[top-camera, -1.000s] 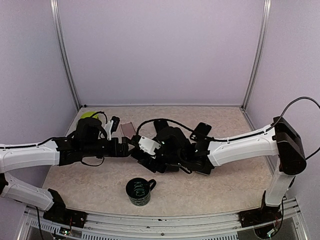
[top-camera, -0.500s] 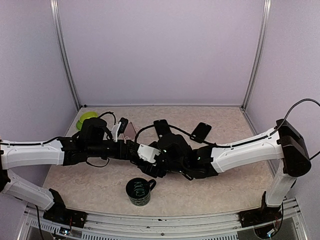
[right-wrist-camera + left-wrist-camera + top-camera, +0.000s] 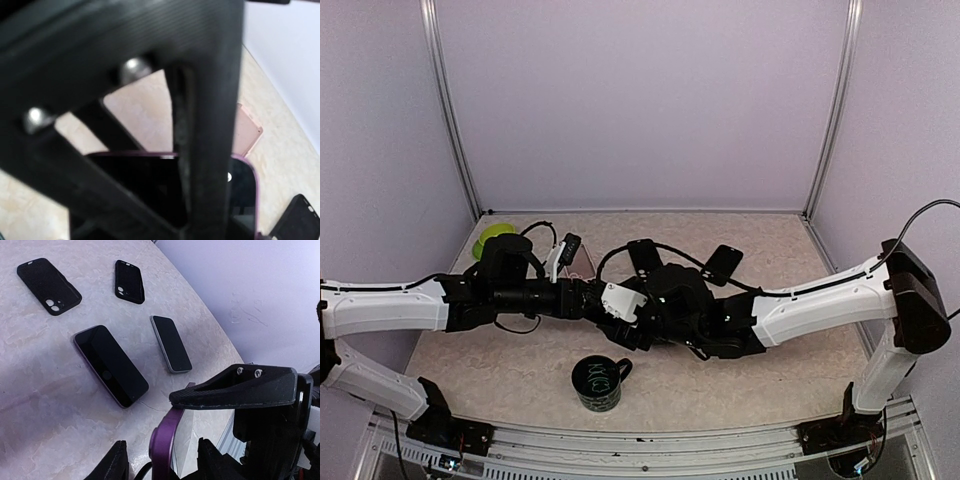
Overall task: Put the phone into the phone case
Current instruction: Pass from the right arm to the left
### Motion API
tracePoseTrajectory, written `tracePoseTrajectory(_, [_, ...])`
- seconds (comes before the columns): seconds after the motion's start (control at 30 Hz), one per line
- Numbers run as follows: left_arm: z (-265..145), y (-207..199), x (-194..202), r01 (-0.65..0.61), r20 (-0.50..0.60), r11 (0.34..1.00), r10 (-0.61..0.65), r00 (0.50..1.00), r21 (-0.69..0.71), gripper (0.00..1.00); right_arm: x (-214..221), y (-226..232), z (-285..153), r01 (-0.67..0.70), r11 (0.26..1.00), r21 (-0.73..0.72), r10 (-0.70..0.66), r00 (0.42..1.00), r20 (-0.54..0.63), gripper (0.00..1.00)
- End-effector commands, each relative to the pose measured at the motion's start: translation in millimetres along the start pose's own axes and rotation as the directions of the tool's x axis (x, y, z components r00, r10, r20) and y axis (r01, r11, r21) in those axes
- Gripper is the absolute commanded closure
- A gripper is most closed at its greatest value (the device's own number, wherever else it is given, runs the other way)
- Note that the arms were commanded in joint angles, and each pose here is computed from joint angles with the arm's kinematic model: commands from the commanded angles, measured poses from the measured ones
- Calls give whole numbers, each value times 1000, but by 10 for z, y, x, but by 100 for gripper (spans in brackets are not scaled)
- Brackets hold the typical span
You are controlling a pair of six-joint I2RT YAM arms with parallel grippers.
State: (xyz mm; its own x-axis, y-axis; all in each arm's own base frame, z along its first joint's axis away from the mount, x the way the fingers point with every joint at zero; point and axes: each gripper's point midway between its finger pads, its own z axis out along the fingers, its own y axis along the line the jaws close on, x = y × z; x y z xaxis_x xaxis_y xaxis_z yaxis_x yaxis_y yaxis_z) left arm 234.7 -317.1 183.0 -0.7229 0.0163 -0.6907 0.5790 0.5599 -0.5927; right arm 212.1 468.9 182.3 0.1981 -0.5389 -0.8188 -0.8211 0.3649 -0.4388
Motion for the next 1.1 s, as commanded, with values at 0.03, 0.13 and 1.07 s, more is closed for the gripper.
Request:
tracePoseTrajectory(0.03, [14, -125, -44, -17, 13, 998, 16, 1000, 57, 63, -307, -148, -129, -10, 998, 61, 3, 994, 105, 58])
tracePoseTrajectory(0.13, [14, -137, -42, -16, 15, 998, 15, 1000, 66, 71, -306, -154, -128, -6, 998, 67, -2, 994, 110, 58])
tracePoseTrajectory(1.07, [-257, -166, -448, -27, 206, 999, 20, 978, 29, 100, -359, -571, -354, -205, 971, 119, 186, 970, 157, 0])
